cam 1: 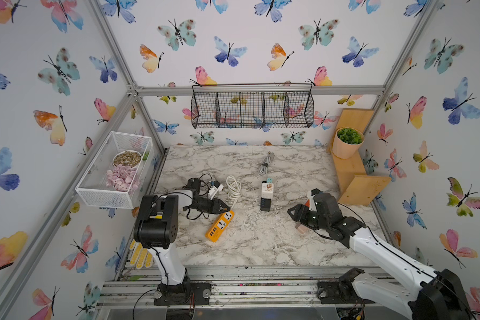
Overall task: Pull the plug off the socket
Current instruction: Move the socket to the center of the board.
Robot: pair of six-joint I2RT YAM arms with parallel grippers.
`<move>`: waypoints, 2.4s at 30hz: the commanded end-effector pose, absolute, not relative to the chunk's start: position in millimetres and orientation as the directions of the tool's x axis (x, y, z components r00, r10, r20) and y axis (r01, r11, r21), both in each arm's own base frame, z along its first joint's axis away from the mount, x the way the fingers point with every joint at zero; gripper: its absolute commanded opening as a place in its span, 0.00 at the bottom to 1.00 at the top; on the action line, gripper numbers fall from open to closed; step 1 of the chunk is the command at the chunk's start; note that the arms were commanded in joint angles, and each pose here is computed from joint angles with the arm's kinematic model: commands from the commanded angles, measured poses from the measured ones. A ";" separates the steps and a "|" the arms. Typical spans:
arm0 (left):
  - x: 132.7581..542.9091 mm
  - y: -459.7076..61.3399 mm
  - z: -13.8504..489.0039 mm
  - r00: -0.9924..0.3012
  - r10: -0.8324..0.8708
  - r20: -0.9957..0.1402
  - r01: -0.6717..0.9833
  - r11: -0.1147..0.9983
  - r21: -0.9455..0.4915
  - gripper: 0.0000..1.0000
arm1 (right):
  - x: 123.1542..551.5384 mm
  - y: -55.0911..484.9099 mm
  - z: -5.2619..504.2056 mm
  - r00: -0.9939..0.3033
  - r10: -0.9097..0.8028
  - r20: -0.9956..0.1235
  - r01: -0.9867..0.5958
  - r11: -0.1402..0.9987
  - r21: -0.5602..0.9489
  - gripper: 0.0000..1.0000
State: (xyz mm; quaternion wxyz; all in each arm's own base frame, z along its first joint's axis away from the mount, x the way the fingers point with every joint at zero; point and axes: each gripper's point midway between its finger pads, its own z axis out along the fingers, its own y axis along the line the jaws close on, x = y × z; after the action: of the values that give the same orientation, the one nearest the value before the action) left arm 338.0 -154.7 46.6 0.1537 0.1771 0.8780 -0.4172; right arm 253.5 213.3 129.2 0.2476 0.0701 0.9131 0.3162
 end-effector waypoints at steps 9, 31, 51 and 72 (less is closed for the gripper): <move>337.3 -125.9 5.1 -0.906 0.233 -0.354 0.404 0.728 -0.554 0.00 | 244.1 407.7 123.9 -0.893 -0.022 -0.450 -0.341 0.686 0.643 0.17; 336.9 -126.8 8.9 -0.902 0.238 -0.360 0.412 0.722 -0.555 0.03 | 263.6 494.2 64.8 -0.917 -0.091 -0.389 -0.351 0.650 0.674 0.18; 329.9 -120.3 63.1 -0.840 0.285 -0.462 0.501 0.735 -0.456 0.97 | 266.6 500.4 35.9 -0.927 -0.119 -0.355 -0.336 0.683 0.648 0.19; 273.5 -100.8 75.2 -0.706 0.557 -0.438 0.650 0.754 -0.090 0.98 | 286.4 416.6 187.4 -0.803 0.030 -0.595 -0.381 0.743 0.551 0.39</move>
State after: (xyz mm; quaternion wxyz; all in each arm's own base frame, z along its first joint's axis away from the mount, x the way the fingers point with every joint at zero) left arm 278.0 -104.5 88.5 0.2133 0.3107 0.9109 -0.1681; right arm 283.2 453.6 200.0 0.2856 -0.1180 0.8639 0.3976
